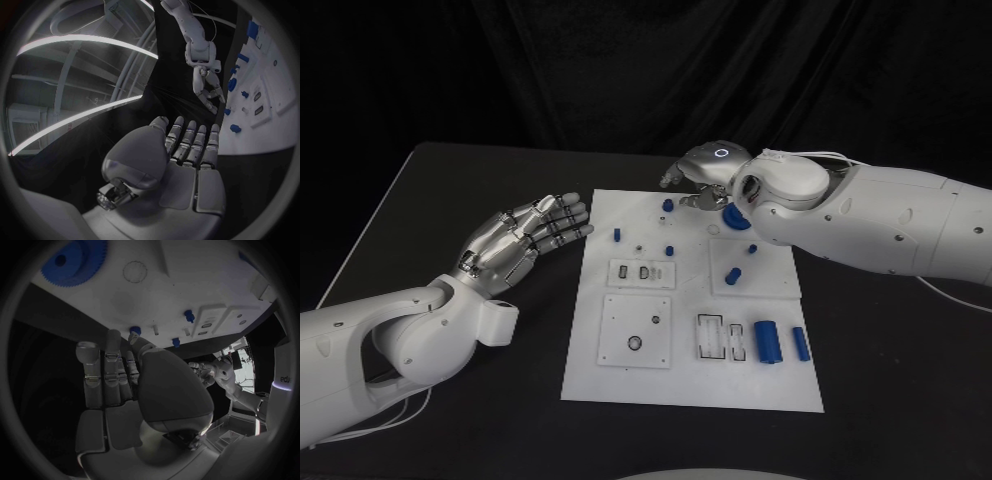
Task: Assemble the parts on the task board
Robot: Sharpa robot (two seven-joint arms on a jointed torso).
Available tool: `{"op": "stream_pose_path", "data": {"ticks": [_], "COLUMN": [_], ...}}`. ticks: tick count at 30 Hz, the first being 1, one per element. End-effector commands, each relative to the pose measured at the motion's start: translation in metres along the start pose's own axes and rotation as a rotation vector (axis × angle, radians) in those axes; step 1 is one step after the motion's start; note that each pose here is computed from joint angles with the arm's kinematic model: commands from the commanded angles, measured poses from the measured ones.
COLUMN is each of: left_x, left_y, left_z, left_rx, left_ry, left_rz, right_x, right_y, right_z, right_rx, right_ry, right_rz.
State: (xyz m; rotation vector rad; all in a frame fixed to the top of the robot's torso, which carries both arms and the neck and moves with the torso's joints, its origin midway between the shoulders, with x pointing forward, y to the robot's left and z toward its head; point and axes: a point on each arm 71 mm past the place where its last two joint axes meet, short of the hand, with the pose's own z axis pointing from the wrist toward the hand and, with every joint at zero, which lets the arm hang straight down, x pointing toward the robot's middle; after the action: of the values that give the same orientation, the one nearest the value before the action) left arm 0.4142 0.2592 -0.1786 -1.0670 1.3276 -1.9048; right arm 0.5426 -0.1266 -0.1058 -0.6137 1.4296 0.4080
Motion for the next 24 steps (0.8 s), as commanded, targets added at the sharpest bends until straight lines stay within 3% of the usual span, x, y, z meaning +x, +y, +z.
{"op": "stream_pose_path", "data": {"ticks": [1, 8, 14, 18, 24], "left_x": [0.0003, -0.0017, -0.0032, -0.0034, -0.0040], "left_y": [-0.0041, -0.0049, -0.0048, -0.0048, -0.0044], "left_z": [0.0003, -0.0015, -0.0020, -0.0024, -0.0026], "left_rx": [0.057, 0.056, 0.054, 0.053, 0.050], "left_ry": [0.004, -0.001, -0.001, 0.000, 0.002], "left_rz": [-0.017, -0.015, -0.016, -0.018, -0.020], "right_x": [-0.012, -0.025, -0.016, -0.004, 0.012], "right_y": [-0.007, -0.027, -0.051, -0.062, -0.073], "right_z": [-0.010, -0.049, -0.081, -0.093, -0.100], "right_rx": [0.027, 0.059, 0.113, 0.149, 0.192], "right_ry": [-0.046, -0.052, -0.005, 0.024, 0.067], "right_rz": [0.001, 0.009, 0.012, 0.024, 0.056]}}
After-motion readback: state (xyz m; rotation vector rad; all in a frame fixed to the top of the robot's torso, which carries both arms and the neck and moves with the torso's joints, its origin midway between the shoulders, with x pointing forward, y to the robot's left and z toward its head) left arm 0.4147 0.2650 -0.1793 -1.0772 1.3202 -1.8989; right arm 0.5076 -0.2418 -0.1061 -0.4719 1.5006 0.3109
